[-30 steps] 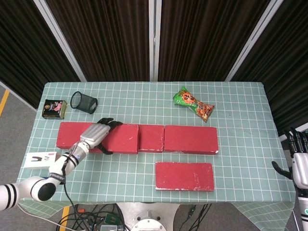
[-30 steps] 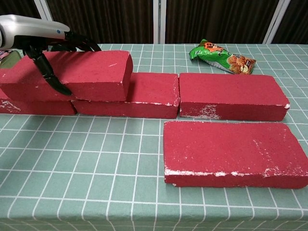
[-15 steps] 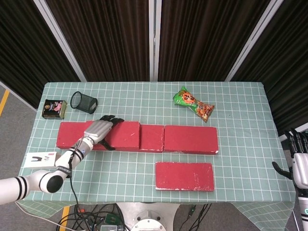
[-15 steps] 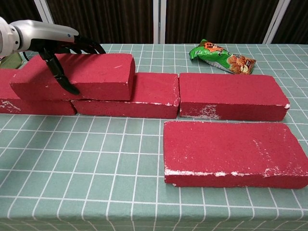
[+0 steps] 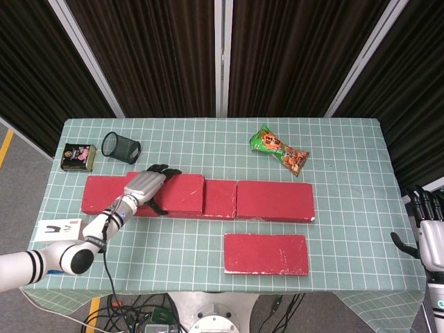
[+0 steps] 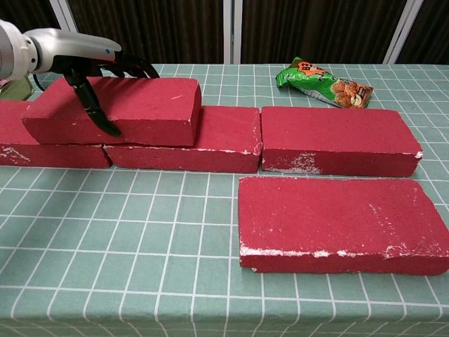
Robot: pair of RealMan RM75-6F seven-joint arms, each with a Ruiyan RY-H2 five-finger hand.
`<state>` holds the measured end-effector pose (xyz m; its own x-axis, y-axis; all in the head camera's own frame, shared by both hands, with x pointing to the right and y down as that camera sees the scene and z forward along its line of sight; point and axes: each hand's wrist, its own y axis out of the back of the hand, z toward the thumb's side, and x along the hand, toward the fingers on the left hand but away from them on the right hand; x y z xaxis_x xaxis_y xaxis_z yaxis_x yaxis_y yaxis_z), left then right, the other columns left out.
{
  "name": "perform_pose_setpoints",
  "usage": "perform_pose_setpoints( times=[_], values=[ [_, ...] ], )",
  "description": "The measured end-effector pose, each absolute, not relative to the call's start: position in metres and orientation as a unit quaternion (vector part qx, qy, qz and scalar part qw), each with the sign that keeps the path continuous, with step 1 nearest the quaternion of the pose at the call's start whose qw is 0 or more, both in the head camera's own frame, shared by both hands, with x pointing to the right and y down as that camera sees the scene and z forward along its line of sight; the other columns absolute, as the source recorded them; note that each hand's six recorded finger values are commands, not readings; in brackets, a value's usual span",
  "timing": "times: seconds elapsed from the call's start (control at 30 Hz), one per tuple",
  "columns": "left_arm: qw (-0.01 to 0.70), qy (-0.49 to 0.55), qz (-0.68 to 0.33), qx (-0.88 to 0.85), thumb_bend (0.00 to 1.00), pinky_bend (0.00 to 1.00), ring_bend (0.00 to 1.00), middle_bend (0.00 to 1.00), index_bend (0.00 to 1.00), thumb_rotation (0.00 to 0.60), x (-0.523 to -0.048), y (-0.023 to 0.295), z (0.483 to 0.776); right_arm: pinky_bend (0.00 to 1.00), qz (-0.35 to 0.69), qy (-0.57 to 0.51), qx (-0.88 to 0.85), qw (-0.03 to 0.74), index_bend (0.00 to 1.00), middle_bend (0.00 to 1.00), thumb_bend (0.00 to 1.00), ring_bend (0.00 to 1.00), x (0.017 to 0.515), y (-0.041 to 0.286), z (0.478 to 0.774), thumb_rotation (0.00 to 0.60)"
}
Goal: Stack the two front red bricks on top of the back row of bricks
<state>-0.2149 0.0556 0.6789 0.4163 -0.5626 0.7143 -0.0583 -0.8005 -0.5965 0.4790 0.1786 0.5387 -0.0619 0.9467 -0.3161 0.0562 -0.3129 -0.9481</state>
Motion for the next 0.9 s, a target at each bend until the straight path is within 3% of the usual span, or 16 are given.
perform_pose_setpoints(
  times=[0.9],
  values=[
    [0.255,0.189,-0.506,-0.802,0.03,0.01,0.00,0.18,0.18,0.600,-0.2191,0.0580,0.6869,0.00,0.583,-0.440,-0.568,0.380,0.00,0.00,0.19,0.00,0.4816,0.1788,0.5405,0.600]
  ],
)
